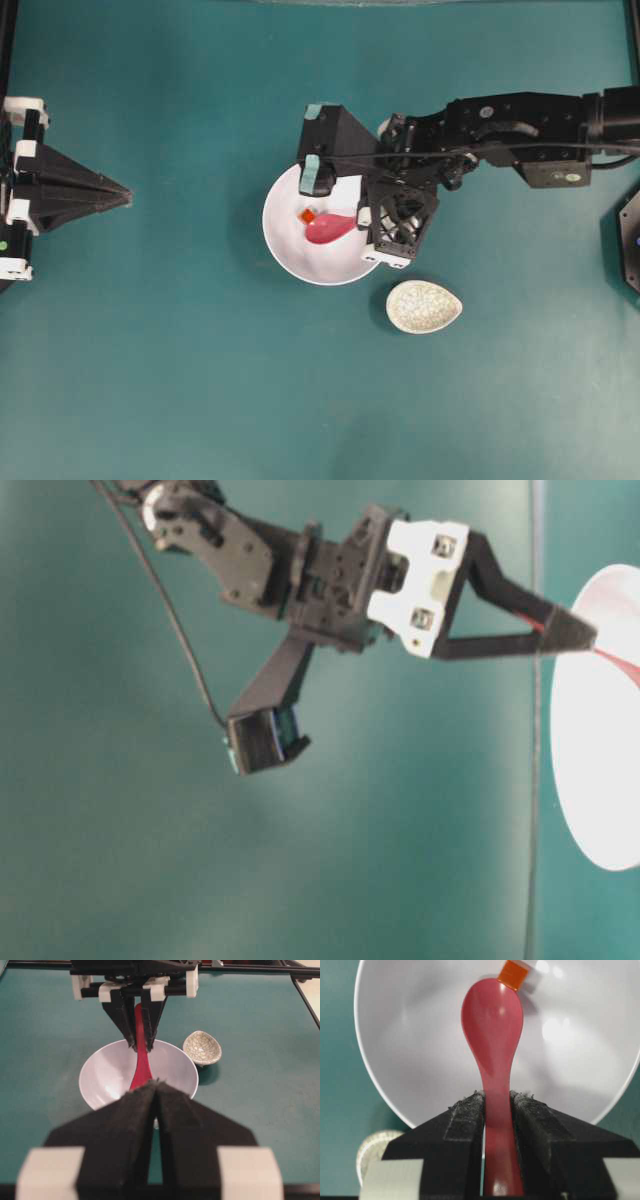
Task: Grip the spoon and scoop the red block from the bowl with right arm.
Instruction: 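Lower the spoon bowl into the white bowl beside the red cube, then drag the spoon under the red cube to scoop it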
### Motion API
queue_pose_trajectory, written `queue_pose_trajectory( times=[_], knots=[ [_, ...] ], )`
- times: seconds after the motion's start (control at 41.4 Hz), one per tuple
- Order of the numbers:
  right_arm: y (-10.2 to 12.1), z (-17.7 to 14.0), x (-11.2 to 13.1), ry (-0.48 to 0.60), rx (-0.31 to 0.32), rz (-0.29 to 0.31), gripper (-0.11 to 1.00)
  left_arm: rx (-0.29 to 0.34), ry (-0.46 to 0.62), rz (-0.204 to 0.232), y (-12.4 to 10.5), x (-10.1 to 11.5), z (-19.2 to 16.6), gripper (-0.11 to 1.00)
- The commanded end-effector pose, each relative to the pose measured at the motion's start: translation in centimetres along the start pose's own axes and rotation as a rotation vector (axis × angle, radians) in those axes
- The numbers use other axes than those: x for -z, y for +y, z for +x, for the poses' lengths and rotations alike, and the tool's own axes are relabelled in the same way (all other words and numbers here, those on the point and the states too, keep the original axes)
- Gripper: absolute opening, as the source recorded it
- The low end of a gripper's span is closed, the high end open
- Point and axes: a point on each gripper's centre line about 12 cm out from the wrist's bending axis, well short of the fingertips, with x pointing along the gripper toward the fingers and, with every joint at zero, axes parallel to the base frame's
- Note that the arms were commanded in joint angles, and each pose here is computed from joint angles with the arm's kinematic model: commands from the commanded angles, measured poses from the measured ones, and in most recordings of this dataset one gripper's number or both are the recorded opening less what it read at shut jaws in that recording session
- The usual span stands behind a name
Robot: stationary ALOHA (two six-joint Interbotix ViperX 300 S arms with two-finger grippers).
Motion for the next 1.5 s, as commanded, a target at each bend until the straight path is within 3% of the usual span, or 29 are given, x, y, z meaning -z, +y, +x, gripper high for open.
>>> queue_pose_trajectory(
  times=[0.0, 0.773, 0.942, 1.474],
  knots=[
    [0.3, -1.1, -1.5, -0.06, 0.0, -0.012, 0.25, 0.002, -0.029, 0.003, 0.0, -1.1, 0.1, 0.0],
    [-0.8, -1.2, -0.3, 0.01, 0.018, 0.016, 0.25, 0.0, -0.035, 0.002, 0.0, -1.3, 0.0, 0.0],
    [-1.4, -1.4, -0.7, -0.016, 0.024, 0.048, 0.25, 0.0, -0.034, 0.003, 0.0, -1.2, 0.0, 0.0],
    [-1.5, -1.6, -2.1, -0.133, 0.026, 0.071, 0.25, 0.0, -0.034, 0.002, 0.0, -1.3, 0.0, 0.0]
  ],
)
